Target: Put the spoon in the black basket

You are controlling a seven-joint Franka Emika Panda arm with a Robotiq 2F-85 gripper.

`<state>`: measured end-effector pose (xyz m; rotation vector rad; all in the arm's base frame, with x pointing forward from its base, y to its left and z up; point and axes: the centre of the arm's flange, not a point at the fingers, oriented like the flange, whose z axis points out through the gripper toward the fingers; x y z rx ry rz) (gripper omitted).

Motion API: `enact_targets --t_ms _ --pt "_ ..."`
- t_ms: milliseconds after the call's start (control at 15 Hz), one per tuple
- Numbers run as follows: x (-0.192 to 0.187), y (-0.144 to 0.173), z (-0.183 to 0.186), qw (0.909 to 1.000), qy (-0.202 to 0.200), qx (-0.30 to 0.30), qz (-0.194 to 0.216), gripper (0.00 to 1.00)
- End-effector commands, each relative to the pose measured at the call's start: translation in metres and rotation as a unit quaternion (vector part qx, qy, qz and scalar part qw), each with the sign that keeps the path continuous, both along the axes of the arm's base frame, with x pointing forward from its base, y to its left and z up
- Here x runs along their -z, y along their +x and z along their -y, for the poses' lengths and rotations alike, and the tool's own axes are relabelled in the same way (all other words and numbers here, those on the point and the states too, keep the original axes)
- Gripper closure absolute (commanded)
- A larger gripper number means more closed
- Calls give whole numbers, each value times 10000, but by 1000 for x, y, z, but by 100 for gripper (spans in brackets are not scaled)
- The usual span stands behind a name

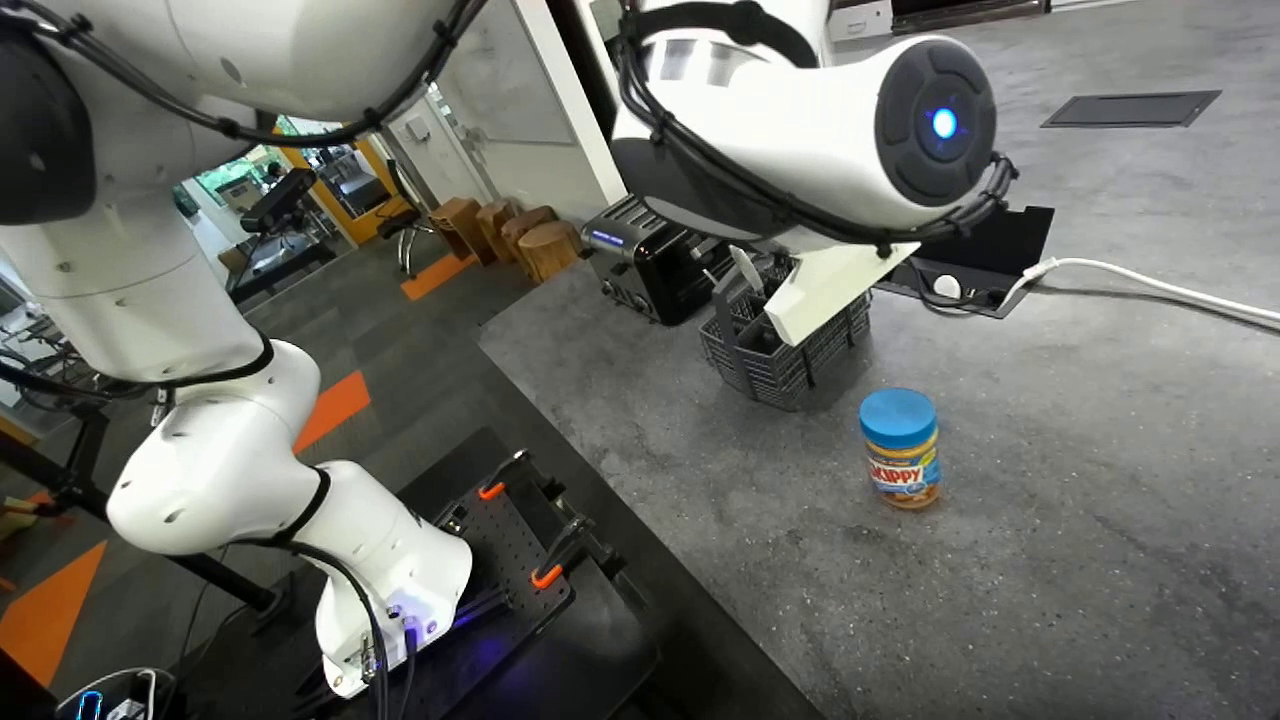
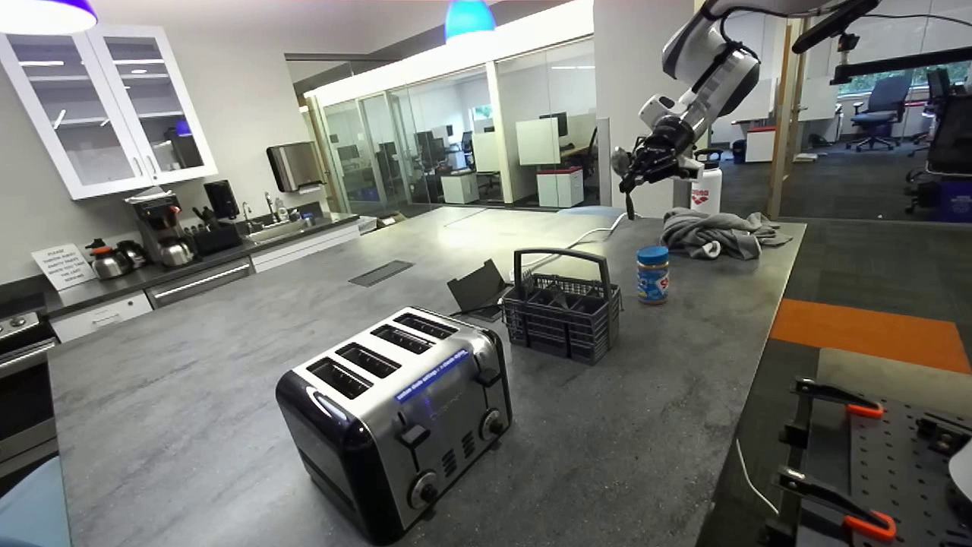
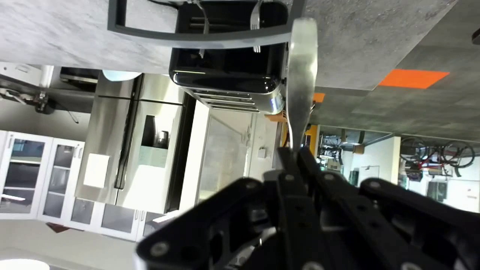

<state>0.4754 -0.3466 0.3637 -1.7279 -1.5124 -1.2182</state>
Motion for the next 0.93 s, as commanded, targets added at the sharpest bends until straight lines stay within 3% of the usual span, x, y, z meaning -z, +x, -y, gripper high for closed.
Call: enact_targets --t_ms 0,333,533,600,667,867 --pt "24 37 29 9983 572 -2 64 98" --pt "67 62 23 9934 1097 300 110 98" --pt "81 75 12 9910 1312 264 -64 98" --pt "85 60 9 9933 1097 359 15 98" --pt "90 62 7 9931 1118 347 -20 94" --pt "93 61 8 9930 1126 358 -47 94"
